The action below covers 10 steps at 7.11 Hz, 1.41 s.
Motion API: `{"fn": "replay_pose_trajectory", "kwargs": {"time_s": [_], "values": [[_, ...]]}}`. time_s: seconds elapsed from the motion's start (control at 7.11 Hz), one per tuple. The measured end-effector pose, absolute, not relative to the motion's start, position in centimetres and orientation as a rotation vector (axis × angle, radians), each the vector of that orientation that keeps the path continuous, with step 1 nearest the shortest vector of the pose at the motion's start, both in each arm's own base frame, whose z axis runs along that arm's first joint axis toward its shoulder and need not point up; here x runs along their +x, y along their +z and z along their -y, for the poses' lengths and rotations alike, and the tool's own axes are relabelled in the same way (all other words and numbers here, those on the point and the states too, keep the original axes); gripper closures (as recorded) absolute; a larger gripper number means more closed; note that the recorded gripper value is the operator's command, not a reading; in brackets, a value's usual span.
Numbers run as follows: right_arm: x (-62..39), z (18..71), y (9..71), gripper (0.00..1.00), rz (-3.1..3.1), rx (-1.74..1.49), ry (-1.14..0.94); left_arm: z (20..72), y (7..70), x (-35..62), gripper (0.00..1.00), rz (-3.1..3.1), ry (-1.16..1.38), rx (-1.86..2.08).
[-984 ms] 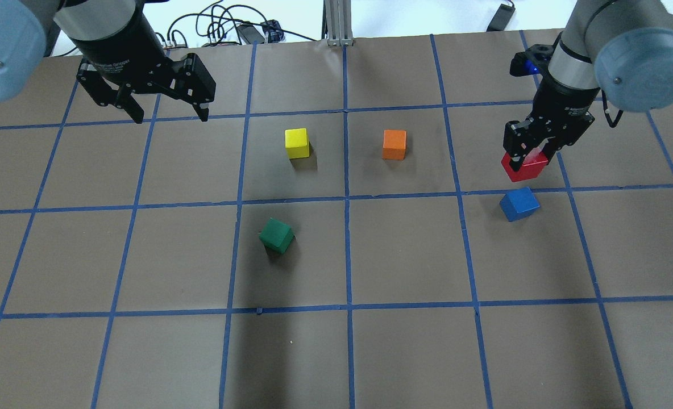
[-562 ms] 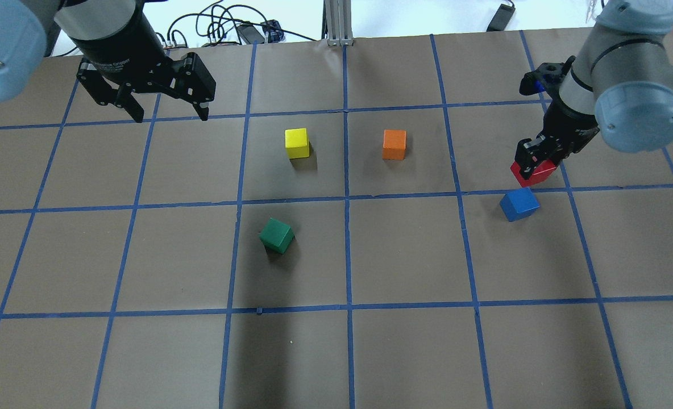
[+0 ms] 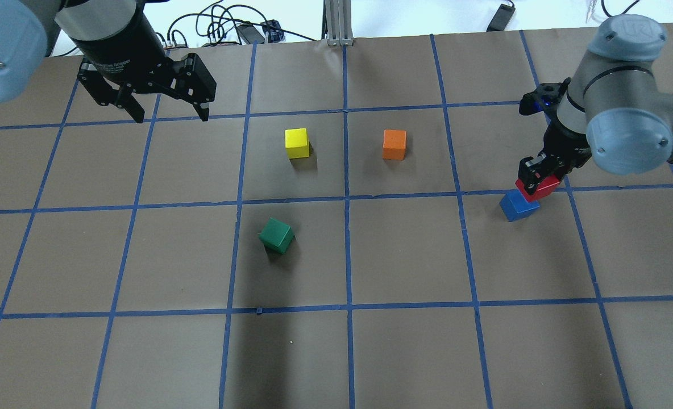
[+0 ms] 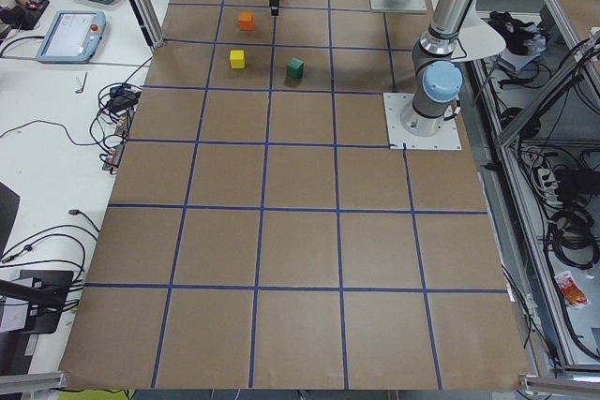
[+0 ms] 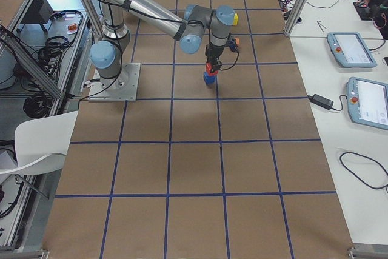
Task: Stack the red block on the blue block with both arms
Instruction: 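Lower the red cube onto the blue cube with the right gripper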
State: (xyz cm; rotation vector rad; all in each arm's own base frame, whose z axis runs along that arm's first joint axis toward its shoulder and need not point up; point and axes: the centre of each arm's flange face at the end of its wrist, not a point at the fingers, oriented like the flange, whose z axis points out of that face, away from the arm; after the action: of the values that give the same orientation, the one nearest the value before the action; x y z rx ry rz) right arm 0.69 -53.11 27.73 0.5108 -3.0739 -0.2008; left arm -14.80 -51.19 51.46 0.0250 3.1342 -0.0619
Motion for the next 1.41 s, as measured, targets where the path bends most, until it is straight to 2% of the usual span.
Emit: {"fn": "replay_pose_trajectory", "kwargs": {"time_s": [0.56, 1.12, 1.41], "values": [[0.94, 52.41, 26.54, 0.99, 3.083, 0.511, -0.238, 51.21, 51.43, -14.83, 0.00, -3.135, -0.062, 0.023], [0.91, 52.64, 26.54, 0.87, 3.079, 0.510, -0.206, 51.22, 51.40, -14.82, 0.00, -3.135, -0.061, 0.023], [0.89, 52.97, 26.65, 0.85, 3.075, 0.508, -0.156, 51.21, 51.39, -14.83, 0.00, -3.135, -0.061, 0.024]]}}
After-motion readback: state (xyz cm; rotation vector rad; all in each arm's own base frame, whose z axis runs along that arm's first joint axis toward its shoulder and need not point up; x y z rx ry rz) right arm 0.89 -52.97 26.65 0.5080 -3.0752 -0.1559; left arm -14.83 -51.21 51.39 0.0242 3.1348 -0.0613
